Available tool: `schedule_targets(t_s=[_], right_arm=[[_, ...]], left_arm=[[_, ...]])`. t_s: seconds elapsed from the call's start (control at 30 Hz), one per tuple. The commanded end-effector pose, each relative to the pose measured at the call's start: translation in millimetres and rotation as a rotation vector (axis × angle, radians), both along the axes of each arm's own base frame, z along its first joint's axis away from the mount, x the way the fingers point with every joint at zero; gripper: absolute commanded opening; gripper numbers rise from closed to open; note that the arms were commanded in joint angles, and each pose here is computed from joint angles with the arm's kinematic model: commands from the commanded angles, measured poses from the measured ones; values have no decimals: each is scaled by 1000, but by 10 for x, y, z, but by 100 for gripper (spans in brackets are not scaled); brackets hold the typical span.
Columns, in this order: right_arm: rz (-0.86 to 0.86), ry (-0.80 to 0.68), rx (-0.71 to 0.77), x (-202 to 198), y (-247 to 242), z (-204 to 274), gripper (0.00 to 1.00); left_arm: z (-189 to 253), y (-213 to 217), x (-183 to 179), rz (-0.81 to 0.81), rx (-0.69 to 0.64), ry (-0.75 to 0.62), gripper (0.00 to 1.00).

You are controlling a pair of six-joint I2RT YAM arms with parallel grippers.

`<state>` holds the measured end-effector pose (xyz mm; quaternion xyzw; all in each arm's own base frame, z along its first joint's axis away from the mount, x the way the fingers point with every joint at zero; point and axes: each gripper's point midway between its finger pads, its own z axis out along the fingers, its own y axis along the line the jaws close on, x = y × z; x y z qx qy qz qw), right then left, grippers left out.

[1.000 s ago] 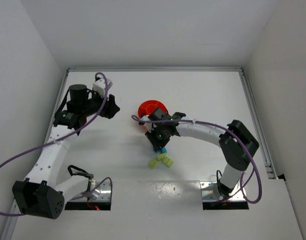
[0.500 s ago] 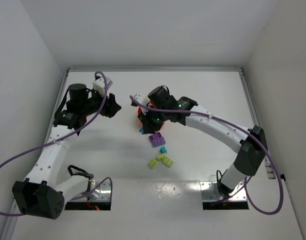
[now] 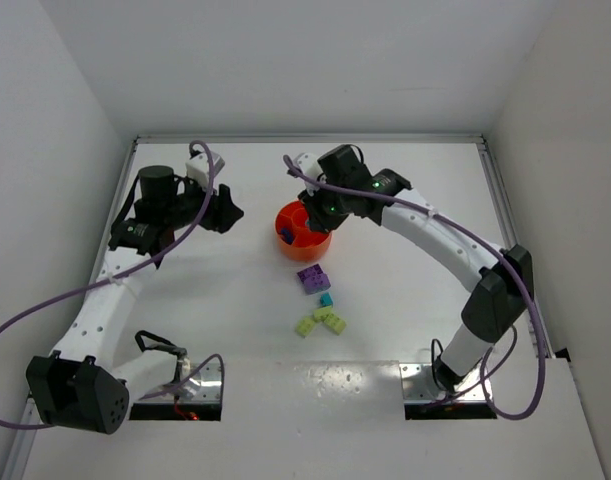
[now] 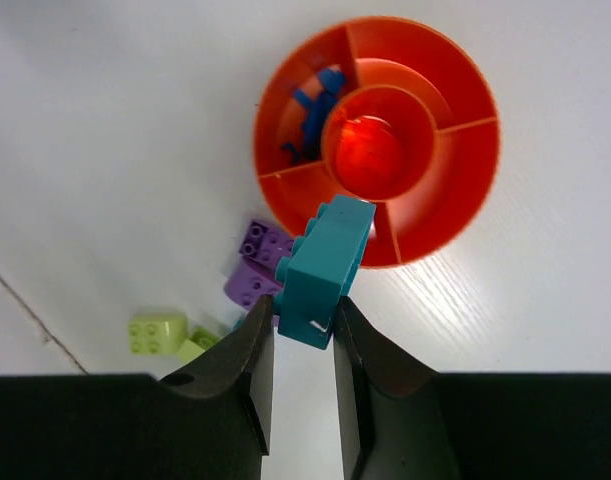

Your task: Sort the legos into containers by color

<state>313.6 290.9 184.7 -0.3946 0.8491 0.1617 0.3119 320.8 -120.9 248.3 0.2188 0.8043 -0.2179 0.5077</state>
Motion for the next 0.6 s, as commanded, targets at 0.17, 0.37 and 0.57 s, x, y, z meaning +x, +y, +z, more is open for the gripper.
schedule_targets(t_s=[0.17, 0.37, 0.57], right_arm=[[-37, 62, 68, 193, -79, 91, 16], [-6, 116, 77, 132, -13, 5, 15], [14, 138, 77, 95, 4, -36, 15]], left_arm=[[103, 1, 71, 6, -30, -38, 61], [36, 15, 74, 14, -25, -29, 61], [-4, 16, 66, 14, -24, -20, 61]])
